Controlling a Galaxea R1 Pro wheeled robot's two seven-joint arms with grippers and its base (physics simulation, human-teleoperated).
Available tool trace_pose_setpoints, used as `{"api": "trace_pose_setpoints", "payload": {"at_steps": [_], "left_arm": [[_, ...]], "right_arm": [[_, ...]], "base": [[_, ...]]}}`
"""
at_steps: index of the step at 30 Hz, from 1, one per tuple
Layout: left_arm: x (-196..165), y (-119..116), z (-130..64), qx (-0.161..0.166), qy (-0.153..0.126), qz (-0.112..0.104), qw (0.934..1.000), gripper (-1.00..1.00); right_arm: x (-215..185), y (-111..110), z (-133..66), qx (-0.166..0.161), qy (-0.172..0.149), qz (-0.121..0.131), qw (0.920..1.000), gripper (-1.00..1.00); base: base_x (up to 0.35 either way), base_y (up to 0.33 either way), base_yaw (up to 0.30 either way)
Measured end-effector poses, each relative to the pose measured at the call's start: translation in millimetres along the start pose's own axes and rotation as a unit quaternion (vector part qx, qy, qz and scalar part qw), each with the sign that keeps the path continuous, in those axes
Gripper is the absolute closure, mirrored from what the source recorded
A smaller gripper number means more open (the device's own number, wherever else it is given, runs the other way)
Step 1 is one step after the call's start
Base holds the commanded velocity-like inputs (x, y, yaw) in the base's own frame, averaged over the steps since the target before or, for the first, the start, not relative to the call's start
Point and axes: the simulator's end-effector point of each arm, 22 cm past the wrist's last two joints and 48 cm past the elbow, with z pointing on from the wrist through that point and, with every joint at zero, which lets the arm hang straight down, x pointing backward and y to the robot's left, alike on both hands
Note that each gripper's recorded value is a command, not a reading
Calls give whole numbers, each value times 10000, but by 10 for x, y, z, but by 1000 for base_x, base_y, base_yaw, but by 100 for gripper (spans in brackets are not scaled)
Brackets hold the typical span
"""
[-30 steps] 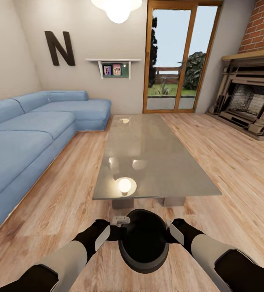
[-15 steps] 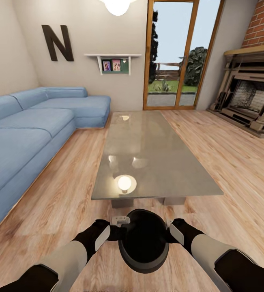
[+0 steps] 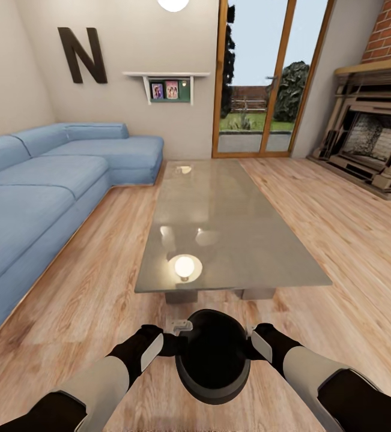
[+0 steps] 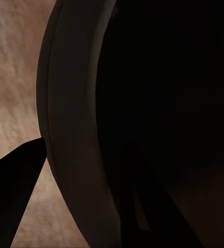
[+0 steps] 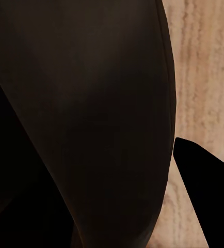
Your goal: Place each of the two pumpkins and all three candles from the living room inside a cabinet in the living room (use any cabinet), then make sure every cabinet is closed, and position the cauldron so it is next to a table in the living room.
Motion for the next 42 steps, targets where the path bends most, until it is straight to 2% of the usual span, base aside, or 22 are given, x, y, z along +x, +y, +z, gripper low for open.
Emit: {"api": "trace_pose_setpoints", "payload": {"at_steps": [42], "left_arm": [[262,92,246,10,311,-127,9994,100]], "right_arm": [[251,-42,278,18,333,32,9994,100]], "base": [[0,0,0]]}}
